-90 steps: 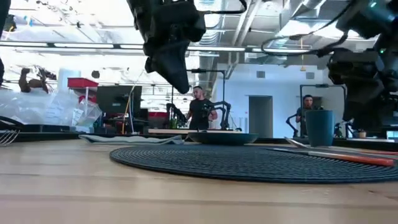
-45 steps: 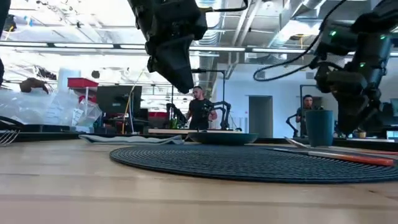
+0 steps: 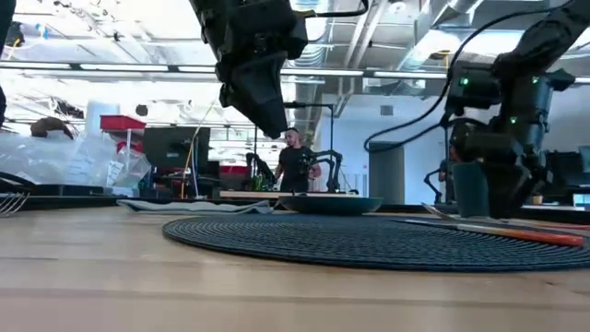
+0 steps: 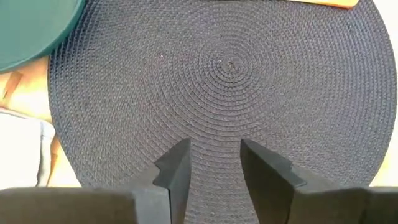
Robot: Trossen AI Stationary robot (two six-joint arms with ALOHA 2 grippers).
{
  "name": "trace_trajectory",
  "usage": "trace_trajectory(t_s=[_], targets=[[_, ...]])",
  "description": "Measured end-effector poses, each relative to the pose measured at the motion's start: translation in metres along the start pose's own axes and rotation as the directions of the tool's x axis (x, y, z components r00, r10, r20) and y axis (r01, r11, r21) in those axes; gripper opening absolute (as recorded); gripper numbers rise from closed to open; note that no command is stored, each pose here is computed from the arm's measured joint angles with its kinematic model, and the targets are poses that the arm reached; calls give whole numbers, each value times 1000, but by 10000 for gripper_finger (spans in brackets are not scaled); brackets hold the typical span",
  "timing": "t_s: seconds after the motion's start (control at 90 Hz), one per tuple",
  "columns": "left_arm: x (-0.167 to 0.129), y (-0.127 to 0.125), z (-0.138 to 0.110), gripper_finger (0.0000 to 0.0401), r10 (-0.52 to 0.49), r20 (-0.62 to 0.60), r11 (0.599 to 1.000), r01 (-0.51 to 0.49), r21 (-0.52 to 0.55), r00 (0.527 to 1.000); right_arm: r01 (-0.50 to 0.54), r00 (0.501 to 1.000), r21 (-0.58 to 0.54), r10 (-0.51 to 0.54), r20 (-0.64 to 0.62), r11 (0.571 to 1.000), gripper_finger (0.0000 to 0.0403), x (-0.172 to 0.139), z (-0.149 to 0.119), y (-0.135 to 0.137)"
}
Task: Set table place
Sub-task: Put the orange spoon on the blue placemat to the right of the orange table knife
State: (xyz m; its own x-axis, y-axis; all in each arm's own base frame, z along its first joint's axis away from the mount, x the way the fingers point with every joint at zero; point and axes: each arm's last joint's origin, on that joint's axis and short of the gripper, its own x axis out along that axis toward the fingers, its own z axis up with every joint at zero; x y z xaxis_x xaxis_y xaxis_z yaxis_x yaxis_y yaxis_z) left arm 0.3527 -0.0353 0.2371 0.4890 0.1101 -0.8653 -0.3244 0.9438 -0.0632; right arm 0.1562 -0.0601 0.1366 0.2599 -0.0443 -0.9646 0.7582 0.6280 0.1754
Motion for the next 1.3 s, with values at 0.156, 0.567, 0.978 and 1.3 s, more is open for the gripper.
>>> trace_trajectory(t_s=[0.156,0.567,0.978,1.3], targets=[[0,0,0,123,2,-3,1000,-2,1,1000,19,999,11,-19,-27,1000,132,5,2,-2],[0,0,0,123,1,-3,1000,-1,16,1000,-11,1000,71,10,6,997,0,-12,-2,0],[0,0,0,123,0,-1,1000,0,15,1000,-184,962,156,145,232,970,1,-57,-14,52],[0,0,0,123,0,0,1000,0,16,1000,-176,973,167,147,176,970,0,-27,-24,85]])
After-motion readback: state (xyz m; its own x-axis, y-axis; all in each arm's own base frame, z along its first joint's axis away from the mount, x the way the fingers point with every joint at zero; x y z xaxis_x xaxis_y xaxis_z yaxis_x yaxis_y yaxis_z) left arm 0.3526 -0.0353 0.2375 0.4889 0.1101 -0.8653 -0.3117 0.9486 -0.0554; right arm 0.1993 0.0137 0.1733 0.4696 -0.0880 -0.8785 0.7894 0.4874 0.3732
